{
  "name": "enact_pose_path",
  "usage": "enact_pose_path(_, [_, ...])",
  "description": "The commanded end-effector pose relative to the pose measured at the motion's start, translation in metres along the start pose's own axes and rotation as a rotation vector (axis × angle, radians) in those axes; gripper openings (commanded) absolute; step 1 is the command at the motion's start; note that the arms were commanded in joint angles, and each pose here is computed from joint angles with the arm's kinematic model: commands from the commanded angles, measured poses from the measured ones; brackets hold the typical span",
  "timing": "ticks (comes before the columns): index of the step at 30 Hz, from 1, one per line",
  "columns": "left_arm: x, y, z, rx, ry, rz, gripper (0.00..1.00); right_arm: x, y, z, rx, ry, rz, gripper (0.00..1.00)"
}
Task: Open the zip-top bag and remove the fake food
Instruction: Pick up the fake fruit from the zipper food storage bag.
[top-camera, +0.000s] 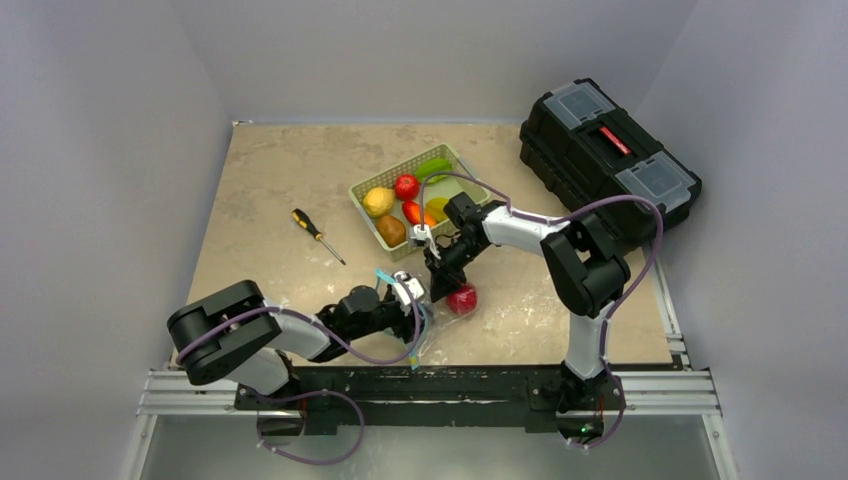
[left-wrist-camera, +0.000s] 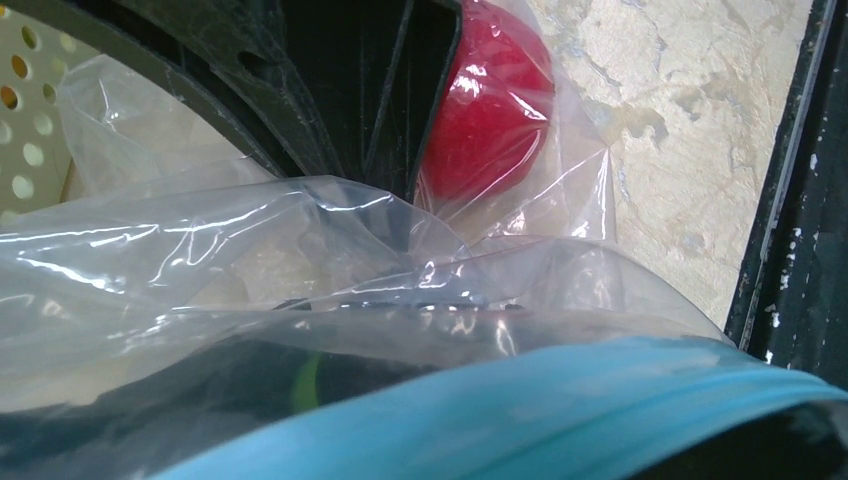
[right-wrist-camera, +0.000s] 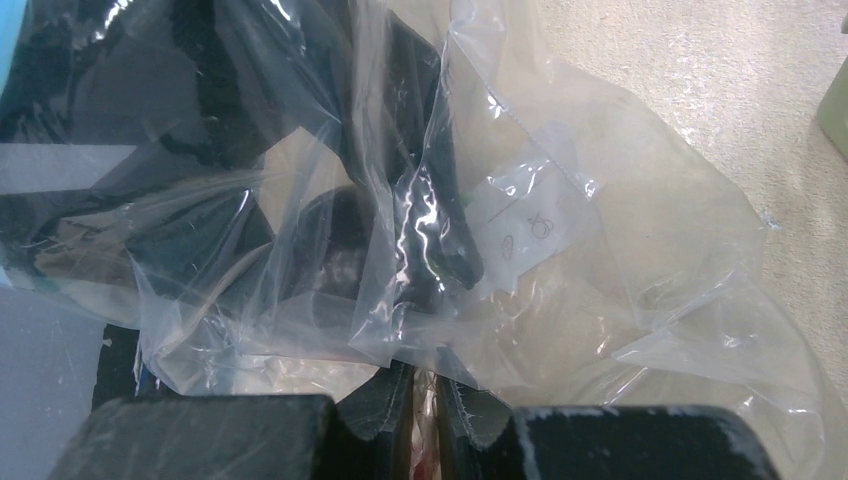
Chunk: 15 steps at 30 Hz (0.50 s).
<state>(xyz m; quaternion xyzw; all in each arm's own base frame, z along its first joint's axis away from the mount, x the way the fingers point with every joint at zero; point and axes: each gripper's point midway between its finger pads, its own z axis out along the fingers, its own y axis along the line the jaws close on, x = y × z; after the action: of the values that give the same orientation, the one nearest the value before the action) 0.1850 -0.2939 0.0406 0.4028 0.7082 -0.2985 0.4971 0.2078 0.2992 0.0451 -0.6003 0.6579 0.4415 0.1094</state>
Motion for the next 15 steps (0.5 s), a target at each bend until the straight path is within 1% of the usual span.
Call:
enact_pose_path(1, [-0.01, 0.005, 0.003, -0.03, -0.002, 0.027, 0.34, -0.015, 0.001, -0.007, 0.014, -0.008, -0.051, 0.1])
enact_pose_path(2, [-0.011, 0.005, 0.002, -0.031, -0.001, 0.026, 0.21, -0.015, 0.001, -0.008, 0.019, -0.007, -0.058, 0.1])
enact_pose_path(3, [-0.013, 0.006, 0.0, -0.034, -0.006, 0.026, 0.11, -0.016, 0.0, -0.01, 0.027, -0.003, -0.066, 0.09])
enact_pose_path(5, [-0.017, 0.006, -0.004, -0.038, -0.017, 0.021, 0.0, -0.015, -0.001, -0.013, 0.047, 0.009, -0.085, 0.09])
enact_pose_path(12, [-0.035, 0.008, -0.028, -0.066, -0.04, -0.014, 0.0, -0.001, -0.005, -0.026, 0.117, 0.087, -0.212, 0.07])
enact_pose_path(15, [-0.042, 0.008, -0.038, -0.078, -0.055, -0.039, 0.0, -0.003, -0.007, -0.034, 0.151, 0.092, -0.248, 0.06])
